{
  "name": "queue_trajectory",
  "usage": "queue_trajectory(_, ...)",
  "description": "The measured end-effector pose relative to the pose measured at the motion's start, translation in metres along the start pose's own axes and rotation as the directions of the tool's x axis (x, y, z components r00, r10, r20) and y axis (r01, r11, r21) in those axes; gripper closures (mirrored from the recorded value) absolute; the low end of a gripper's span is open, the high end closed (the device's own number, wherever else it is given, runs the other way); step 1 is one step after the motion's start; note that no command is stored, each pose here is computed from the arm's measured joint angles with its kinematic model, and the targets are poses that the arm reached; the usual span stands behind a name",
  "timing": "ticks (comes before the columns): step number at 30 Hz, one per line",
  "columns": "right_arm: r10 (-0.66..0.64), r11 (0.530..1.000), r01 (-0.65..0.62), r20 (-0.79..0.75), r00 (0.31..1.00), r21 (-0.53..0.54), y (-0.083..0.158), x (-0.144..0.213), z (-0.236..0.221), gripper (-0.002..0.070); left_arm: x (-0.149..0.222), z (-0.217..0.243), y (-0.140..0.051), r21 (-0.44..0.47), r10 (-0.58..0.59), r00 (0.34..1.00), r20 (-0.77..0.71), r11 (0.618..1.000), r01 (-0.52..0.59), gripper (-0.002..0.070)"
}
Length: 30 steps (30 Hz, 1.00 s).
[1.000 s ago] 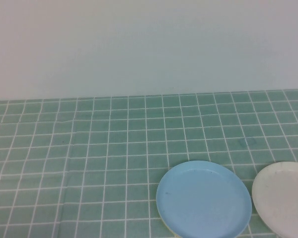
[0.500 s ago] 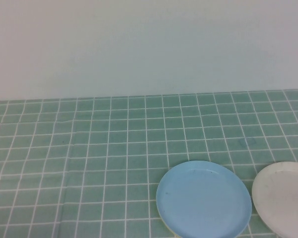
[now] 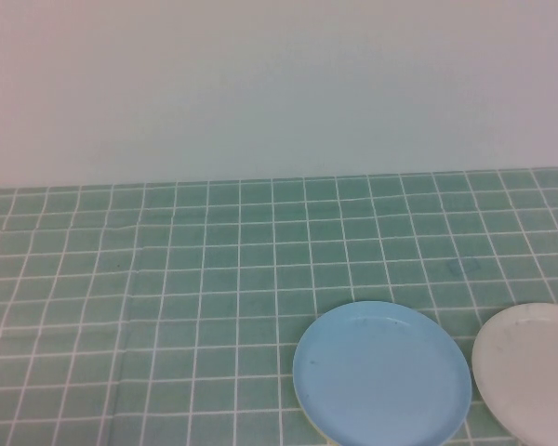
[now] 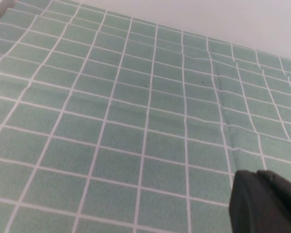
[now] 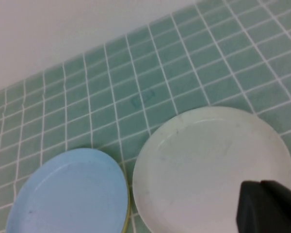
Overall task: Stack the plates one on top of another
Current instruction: Pick up the white plate
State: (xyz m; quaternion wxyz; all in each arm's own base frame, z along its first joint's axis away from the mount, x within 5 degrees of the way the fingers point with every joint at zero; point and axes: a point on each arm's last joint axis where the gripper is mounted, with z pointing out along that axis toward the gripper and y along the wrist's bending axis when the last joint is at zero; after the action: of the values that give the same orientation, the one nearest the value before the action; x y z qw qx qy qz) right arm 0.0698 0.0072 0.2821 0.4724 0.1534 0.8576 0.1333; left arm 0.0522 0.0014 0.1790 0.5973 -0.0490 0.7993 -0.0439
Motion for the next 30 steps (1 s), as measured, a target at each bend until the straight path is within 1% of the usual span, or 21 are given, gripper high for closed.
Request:
queue_trajectory(3, 0.016, 1.000, -0.014, -0.081, 0.997, 0.021, 0.004, -0.007, 0.021, 0.0678, 0.000, 0.000, 0.000, 0.000, 0.000, 1.000, 0.000, 1.000, 0.000, 0.0676)
queue_trajectory(7, 0.021, 0.999, -0.016, -0.123, 0.992, 0.046, 0.008, -0.019, 0.049, 0.0678, 0.000, 0.000, 0.000, 0.000, 0.000, 1.000, 0.000, 1.000, 0.000, 0.0676)
queue_trajectory(13, 0.033, 0.992, 0.001, -0.270, 0.962, 0.124, 0.009, -0.029, 0.102, 0.0678, 0.000, 0.000, 0.000, 0.000, 0.000, 1.000, 0.002, 1.000, 0.000, 0.0676)
queue_trajectory(16, 0.046, 0.987, 0.004, -0.310, 0.950, 0.158, 0.005, -0.031, 0.127, 0.0678, 0.000, 0.000, 0.000, 0.000, 0.000, 1.000, 0.002, 1.000, 0.000, 0.0676)
queue_trajectory(20, 0.053, 0.981, 0.007, -0.304, 0.951, 0.192, -0.004, -0.039, 0.147, 0.0678, 0.000, 0.000, 0.000, 0.000, 0.000, 1.000, 0.002, 1.000, 0.000, 0.0676)
queue_trajectory(24, 0.080, 0.968, 0.006, -0.335, 0.939, 0.250, -0.025, -0.045, 0.159, 0.0678, 0.000, 0.000, 0.000, 0.000, 0.000, 1.000, 0.002, 1.000, 0.000, 0.0676)
queue_trajectory(27, 0.095, 0.974, 0.000, -0.412, 0.906, 0.226, -0.034, -0.041, 0.166, 0.0678, 0.000, 0.000, 0.000, 0.000, 0.000, 1.000, 0.002, 1.000, 0.000, 0.0676)
queue_trajectory(30, 0.083, 0.989, -0.016, -0.472, 0.878, 0.145, -0.034, -0.035, 0.175, 0.0678, 0.000, 0.000, 0.000, 0.000, 0.002, 1.000, 0.002, 1.000, -0.002, 0.0676)
